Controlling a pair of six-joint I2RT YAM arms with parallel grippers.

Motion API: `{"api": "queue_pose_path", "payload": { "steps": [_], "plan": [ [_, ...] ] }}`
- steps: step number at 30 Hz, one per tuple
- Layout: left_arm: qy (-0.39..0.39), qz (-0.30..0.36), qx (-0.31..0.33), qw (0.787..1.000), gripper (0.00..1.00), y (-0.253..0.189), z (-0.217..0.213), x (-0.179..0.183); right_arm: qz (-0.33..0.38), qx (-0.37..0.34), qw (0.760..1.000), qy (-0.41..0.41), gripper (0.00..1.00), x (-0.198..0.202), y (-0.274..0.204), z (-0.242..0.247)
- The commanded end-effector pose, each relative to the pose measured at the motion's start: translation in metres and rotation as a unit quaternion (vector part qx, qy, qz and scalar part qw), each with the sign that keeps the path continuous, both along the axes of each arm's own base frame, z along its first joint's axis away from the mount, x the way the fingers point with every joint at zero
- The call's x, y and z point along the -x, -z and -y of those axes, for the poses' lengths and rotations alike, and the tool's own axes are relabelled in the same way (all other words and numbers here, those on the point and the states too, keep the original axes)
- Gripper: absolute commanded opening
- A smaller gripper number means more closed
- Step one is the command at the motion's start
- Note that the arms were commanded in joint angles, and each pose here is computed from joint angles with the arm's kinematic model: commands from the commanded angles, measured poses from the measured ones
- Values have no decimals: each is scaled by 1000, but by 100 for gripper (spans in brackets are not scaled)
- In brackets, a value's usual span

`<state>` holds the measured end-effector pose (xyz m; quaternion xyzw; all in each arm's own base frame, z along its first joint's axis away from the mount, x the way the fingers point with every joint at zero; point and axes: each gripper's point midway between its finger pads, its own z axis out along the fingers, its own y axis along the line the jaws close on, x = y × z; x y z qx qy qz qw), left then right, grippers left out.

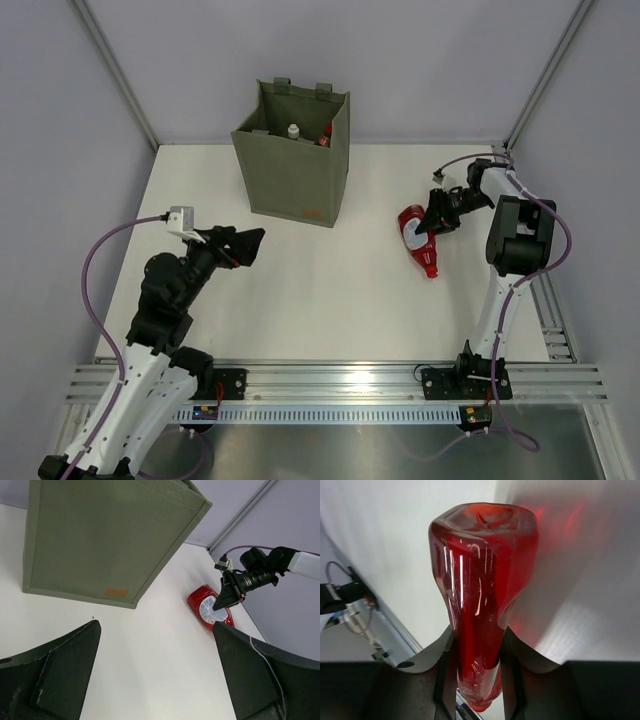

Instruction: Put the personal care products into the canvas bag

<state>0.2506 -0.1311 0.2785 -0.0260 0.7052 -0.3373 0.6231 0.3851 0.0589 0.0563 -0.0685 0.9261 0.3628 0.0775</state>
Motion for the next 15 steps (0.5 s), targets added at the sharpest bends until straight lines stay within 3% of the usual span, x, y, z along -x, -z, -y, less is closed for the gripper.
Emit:
{"api": "queue_pose_path", "payload": {
  "steps": [1, 8, 14, 15],
  "plan": [
    [12, 31, 24, 999, 99, -12, 4, 4, -9, -191, 981, 16, 0, 5, -57, -42],
    [13, 31, 39, 999, 99, -10, 4, 6, 37, -287, 957, 3, 0, 3, -111, -61],
    [1, 29, 41, 999, 99, -10, 0, 6, 158, -279, 945, -57, 0, -7, -221, -85],
    [0, 28, 41, 999, 99, -9, -1, 6, 214, -267, 936, -81, 0, -12, -250, -96]
  ]
}}
